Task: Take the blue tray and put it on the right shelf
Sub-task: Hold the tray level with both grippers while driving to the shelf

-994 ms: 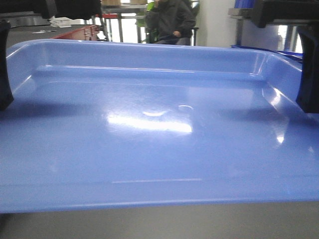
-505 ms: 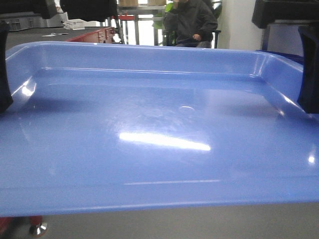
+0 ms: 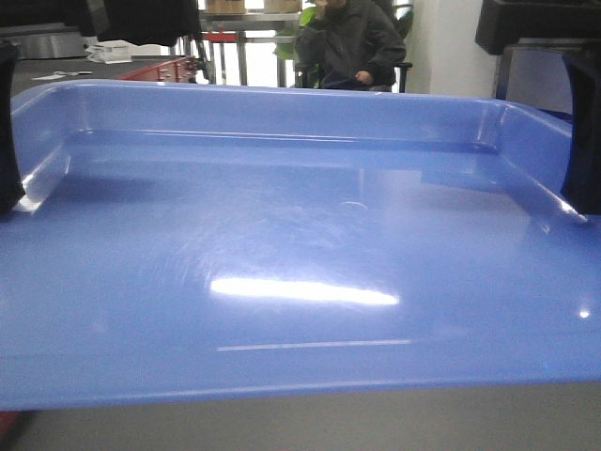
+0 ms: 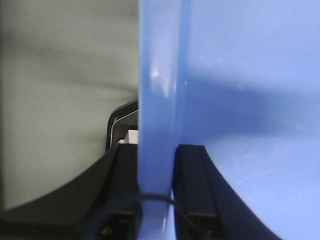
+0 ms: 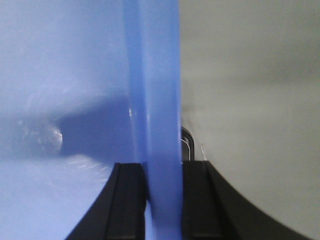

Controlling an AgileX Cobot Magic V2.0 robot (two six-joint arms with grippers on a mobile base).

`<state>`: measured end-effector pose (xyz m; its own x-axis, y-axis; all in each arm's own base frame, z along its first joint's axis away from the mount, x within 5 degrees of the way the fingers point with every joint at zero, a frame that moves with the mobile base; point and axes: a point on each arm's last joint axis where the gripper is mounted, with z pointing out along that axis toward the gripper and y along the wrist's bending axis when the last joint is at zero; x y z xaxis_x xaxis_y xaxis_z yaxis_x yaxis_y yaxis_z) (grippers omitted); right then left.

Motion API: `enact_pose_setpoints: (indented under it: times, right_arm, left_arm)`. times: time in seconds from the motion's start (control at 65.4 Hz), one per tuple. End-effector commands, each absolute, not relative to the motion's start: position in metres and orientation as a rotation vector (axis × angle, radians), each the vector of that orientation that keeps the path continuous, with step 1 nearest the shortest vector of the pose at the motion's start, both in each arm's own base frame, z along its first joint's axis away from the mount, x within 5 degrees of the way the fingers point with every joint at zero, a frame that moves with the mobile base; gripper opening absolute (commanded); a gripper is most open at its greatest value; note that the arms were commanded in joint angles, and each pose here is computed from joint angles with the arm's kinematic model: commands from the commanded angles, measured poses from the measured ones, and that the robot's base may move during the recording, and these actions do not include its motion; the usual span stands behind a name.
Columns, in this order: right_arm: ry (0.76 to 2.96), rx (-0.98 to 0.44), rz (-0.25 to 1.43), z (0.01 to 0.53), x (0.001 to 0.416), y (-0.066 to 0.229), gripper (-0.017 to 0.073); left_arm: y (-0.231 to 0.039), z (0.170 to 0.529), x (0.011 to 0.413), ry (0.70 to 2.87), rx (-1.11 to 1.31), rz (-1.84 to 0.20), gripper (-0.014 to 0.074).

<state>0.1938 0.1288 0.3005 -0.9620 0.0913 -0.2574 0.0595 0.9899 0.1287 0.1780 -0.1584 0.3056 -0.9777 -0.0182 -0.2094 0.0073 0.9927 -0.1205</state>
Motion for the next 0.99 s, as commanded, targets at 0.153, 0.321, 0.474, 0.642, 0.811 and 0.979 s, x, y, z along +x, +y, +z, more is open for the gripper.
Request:
enact_pose_setpoints:
  times: [0.153, 0.321, 0.474, 0.642, 0.811, 0.979]
  right_arm:
    - [2.767, 0.130, 0.326, 0.3182, 0.1944, 0.1344, 0.0160]
    - [2.767, 0.130, 0.326, 0.3182, 0.1944, 0.1344, 0.0160]
    - [2.768, 0.131, 0.324, 0.3180, 0.1947, 0.1343, 0.0160]
    - [2.768, 0.131, 0.324, 0.3180, 0.1947, 0.1343, 0.0160]
    - [2.768, 0.131, 0.324, 0.3180, 0.1947, 0.1343, 0.0160]
    - [2.768, 0.131, 0.324, 0.3180, 0.1947, 0.1343, 0.0160]
  left_arm:
    - [-0.1662, 0.3212, 0.1730, 2.886, -0.032, -0.354, 0.0034]
    - [-0.1662, 0.3211, 0.1729, 2.887, -0.032, -0.353, 0.0034]
    - [-0.1662, 0.3211, 0.1729, 2.887, -0.032, -0.353, 0.0034]
    - [-0.1662, 0.3211, 0.1729, 2.887, -0.032, -0.353, 0.0034]
    - [-0.1662, 0.3211, 0.1729, 2.887, -0.032, -0.353, 0.0034]
    - [-0.1661, 0.3211, 0.1728, 2.888, -0.032, -0.352, 0.0034]
